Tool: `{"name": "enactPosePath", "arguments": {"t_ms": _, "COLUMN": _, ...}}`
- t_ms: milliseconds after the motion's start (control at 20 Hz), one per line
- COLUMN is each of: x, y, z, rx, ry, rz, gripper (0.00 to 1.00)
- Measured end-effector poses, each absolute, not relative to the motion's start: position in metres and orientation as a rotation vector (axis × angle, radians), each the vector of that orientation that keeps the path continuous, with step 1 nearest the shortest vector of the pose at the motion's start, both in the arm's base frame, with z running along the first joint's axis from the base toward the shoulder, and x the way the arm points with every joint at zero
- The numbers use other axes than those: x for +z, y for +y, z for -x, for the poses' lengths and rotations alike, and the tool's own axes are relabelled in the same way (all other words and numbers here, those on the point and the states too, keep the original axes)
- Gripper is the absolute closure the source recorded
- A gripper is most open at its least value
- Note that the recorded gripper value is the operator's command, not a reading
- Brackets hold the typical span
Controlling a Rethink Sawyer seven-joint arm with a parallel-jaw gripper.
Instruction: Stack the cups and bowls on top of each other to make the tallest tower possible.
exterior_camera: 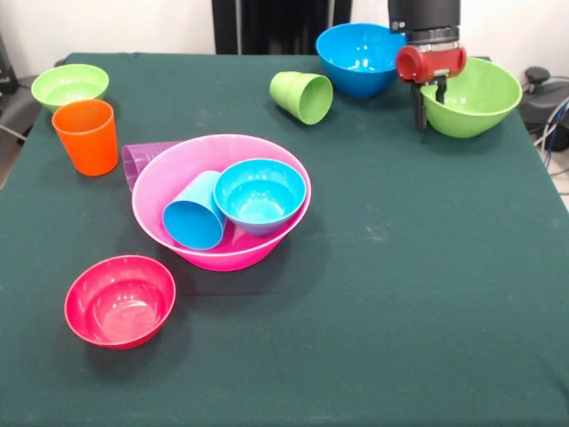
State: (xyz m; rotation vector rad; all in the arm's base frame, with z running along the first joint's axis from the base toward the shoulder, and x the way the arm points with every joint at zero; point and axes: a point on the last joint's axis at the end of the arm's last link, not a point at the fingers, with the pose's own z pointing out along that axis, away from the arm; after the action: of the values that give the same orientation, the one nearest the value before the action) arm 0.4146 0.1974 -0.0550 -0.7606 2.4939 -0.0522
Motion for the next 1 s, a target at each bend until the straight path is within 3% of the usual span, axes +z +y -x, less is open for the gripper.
{"name": "enactPosePath", "arguments": {"t_ms": 800, "x": -0.048, "y": 0.197, "z": -0.423, "rx": -0.02, "ry": 2.46, "rz": 0.752, "gripper": 1.0}}
{"name": "enactPosePath", "arguments": {"t_ms": 1000, "x": -0.05, "y": 0.185, "z": -0.43, "rx": 0.132, "ry": 2.488, "rz": 0.789, "gripper": 1.0}}
